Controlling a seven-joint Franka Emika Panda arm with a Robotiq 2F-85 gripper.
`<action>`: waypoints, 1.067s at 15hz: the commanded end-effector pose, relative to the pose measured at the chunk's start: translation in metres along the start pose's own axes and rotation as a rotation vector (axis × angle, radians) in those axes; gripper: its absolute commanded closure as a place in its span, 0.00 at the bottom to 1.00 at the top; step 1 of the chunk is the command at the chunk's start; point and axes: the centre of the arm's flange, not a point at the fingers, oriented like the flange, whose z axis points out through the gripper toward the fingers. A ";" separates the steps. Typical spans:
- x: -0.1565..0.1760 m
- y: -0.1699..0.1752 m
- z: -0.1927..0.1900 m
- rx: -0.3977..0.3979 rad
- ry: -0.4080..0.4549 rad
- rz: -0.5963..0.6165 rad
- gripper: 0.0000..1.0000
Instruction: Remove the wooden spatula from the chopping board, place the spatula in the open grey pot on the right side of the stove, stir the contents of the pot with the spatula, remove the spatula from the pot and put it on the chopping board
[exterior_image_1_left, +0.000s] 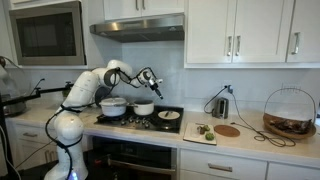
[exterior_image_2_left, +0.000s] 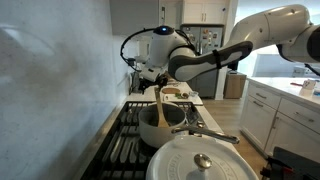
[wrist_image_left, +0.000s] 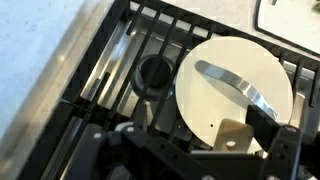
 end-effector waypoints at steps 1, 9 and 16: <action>-0.002 -0.001 0.006 0.003 -0.048 0.023 0.00; 0.002 -0.010 -0.008 0.013 -0.036 0.032 0.00; 0.006 -0.025 -0.023 0.088 0.019 0.027 0.00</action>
